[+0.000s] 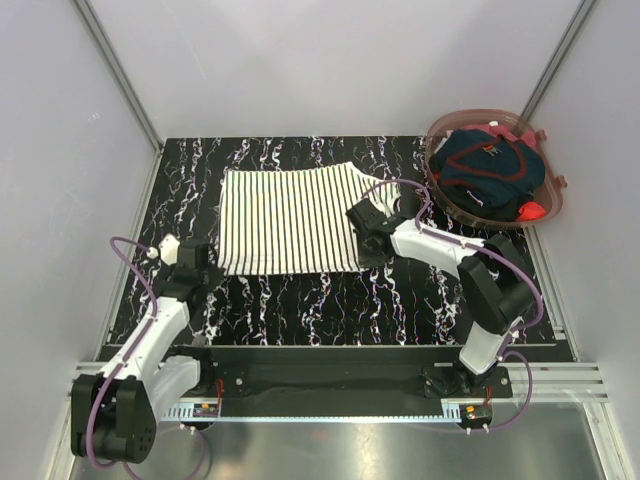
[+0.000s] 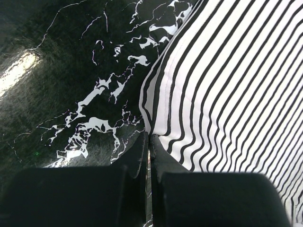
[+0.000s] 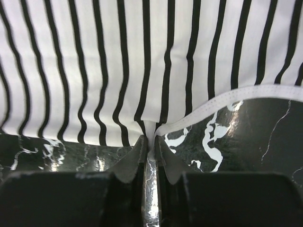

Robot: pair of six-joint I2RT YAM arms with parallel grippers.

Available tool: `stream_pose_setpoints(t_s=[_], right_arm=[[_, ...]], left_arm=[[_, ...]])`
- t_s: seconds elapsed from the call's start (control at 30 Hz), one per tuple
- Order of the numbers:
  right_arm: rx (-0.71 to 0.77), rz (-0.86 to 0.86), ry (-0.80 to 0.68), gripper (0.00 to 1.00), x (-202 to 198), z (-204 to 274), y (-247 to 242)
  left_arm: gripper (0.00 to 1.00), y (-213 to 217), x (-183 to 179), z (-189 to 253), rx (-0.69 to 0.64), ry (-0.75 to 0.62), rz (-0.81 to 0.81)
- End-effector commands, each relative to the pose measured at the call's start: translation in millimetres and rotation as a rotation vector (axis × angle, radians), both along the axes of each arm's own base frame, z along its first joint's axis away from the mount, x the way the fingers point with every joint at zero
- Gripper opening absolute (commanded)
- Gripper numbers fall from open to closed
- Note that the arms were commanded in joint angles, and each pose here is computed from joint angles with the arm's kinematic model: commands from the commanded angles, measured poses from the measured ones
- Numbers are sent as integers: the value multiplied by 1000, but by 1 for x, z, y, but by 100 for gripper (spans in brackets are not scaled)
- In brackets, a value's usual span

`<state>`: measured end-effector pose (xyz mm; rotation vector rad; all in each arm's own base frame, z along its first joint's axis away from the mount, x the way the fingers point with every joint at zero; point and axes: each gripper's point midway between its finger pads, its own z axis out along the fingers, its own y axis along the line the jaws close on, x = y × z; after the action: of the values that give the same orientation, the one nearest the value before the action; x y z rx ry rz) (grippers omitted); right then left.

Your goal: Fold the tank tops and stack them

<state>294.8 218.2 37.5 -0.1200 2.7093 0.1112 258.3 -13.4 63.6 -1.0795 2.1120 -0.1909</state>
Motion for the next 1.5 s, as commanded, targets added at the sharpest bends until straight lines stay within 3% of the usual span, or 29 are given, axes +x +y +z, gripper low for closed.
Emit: stream_pose_setpoints(t_s=[0.0,0.23,0.53,1.47], right_arm=[[-9,0,-65,0,27,26,1],[4,-12,-104,3,66,51,5],[-2,-38,-95,4,107,46,-1],[-47,-105,-96,6,175,29,-12]], left_arm=[[0,2,12,9,3,-13,25],[0,6,27,19,13,-23,62],[0,15,53,31,38,-14,115],[0,30,135,31,135,47,151]])
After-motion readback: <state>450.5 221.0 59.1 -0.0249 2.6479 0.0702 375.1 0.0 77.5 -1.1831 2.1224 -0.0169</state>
